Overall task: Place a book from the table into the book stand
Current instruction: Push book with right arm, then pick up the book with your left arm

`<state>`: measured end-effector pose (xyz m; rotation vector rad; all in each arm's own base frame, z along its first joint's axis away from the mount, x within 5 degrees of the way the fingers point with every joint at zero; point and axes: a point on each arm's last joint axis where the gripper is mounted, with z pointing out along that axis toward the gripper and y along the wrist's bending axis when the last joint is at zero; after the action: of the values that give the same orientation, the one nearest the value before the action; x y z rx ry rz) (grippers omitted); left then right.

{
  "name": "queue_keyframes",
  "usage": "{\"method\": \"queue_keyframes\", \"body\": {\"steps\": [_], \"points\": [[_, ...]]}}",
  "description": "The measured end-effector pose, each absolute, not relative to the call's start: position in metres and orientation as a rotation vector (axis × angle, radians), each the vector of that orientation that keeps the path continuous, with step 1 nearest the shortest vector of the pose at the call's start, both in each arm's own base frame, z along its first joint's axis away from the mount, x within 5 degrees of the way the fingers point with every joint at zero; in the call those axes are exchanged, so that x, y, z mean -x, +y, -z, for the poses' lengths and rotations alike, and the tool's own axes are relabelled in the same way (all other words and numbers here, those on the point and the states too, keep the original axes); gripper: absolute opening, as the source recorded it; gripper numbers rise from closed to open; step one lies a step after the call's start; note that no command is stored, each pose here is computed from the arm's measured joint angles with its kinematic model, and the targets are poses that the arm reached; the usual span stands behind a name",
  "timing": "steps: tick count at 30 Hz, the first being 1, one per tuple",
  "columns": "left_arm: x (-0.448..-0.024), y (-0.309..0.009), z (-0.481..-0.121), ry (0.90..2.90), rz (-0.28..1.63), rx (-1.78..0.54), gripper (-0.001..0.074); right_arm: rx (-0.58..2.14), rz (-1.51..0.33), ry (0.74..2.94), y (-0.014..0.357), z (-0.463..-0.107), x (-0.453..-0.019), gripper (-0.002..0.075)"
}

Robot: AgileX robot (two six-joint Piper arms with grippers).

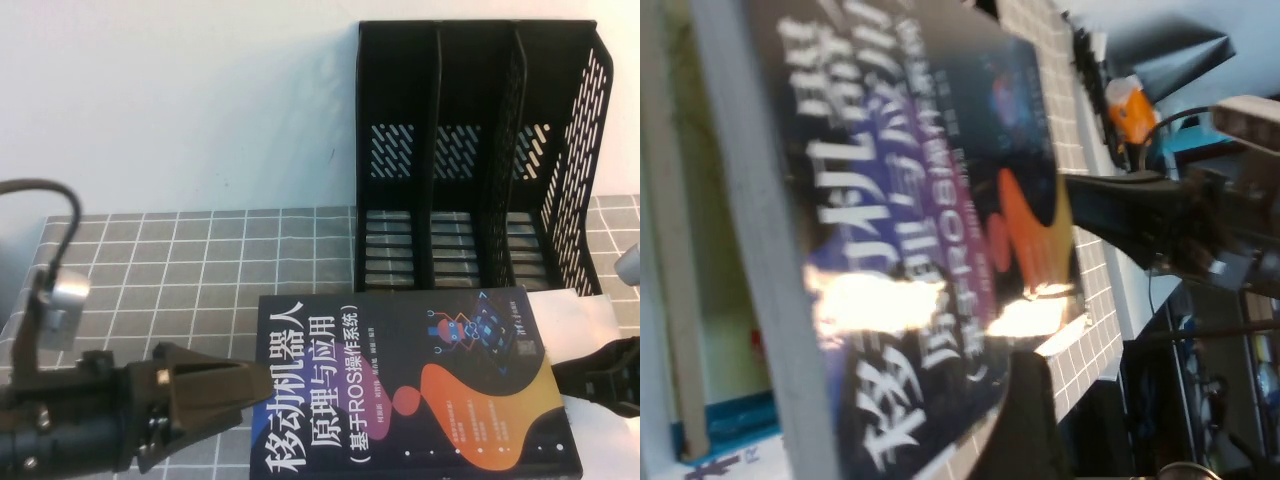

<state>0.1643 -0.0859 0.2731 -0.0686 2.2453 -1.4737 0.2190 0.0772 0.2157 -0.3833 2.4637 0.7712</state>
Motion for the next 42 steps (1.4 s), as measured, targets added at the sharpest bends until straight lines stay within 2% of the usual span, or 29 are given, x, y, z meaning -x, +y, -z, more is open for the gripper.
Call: {"method": "queue_keyframes", "body": {"steps": [6, 16, 22, 42], "points": [[-0.189, -0.08, -0.249, 2.318, 1.492, 0.179, 0.0521, 0.397, -0.779, 2.461, 0.078, -0.214, -0.22, -0.0002], [-0.226, -0.046, -0.201, 2.324, 1.624, 0.359, 0.0521, 0.399, -0.779, 2.46, 0.078, -0.214, -0.22, -0.0002], [-0.236, -0.057, -0.185, 2.303, 1.685, 0.382, 0.0521, 0.401, -0.776, 2.458, 0.078, -0.214, -0.22, -0.0002], [-0.233, -0.089, -0.188, 2.302, 1.734, 0.207, 0.0521, 0.404, -0.775, 2.457, 0.078, -0.214, -0.22, -0.0002]]}}
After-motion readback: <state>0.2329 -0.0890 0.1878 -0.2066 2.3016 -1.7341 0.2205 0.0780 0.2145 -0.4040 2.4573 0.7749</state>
